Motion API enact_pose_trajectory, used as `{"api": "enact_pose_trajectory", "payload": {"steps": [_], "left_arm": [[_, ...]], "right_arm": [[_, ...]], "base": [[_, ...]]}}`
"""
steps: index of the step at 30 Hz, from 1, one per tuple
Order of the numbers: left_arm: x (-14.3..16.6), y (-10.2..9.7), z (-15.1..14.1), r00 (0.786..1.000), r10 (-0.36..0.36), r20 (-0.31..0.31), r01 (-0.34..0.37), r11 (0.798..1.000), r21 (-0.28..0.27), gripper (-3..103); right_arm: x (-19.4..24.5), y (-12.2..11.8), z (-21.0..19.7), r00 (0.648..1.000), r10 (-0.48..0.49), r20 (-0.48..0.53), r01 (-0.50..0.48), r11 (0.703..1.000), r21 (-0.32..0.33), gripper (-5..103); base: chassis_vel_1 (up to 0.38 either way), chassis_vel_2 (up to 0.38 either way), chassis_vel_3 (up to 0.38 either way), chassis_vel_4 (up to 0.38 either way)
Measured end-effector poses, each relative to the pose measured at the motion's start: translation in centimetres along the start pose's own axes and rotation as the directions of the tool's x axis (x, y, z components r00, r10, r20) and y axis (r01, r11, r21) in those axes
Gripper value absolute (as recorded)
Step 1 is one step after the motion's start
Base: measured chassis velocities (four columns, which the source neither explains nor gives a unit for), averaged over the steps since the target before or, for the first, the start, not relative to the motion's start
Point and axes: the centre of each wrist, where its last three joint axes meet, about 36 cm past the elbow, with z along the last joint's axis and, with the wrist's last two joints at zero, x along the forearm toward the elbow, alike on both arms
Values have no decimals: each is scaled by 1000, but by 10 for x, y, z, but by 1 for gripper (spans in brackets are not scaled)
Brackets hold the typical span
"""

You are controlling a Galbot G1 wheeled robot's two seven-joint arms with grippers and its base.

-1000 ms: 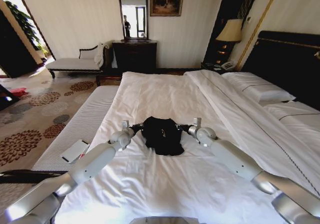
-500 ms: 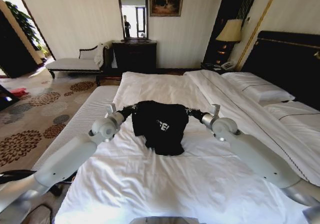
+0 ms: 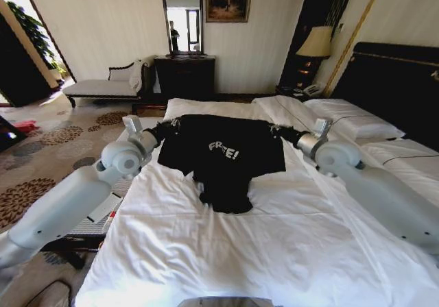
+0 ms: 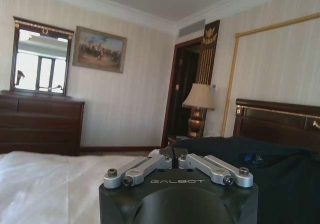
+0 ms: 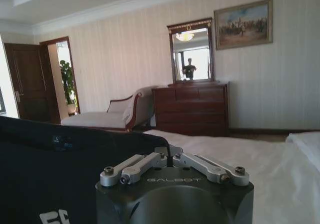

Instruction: Fold the clothes on the bed.

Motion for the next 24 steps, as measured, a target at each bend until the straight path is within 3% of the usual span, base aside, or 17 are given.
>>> {"api": "enact_pose_trajectory", "payload": {"steps": [8, 24], "left_arm": [[-12, -7, -54, 997, 35, 62, -33, 999, -34, 1], [-16, -11, -117, 989, 58, 135, -53, 998, -36, 1]], "right_arm": [[11, -3, -45, 997, 6, 74, -9, 1000, 30, 0], [13, -2, -103, 988, -8, 157, 0, 999, 53, 0]], "base": [[0, 0, 0, 0], [0, 0, 0, 0]]}}
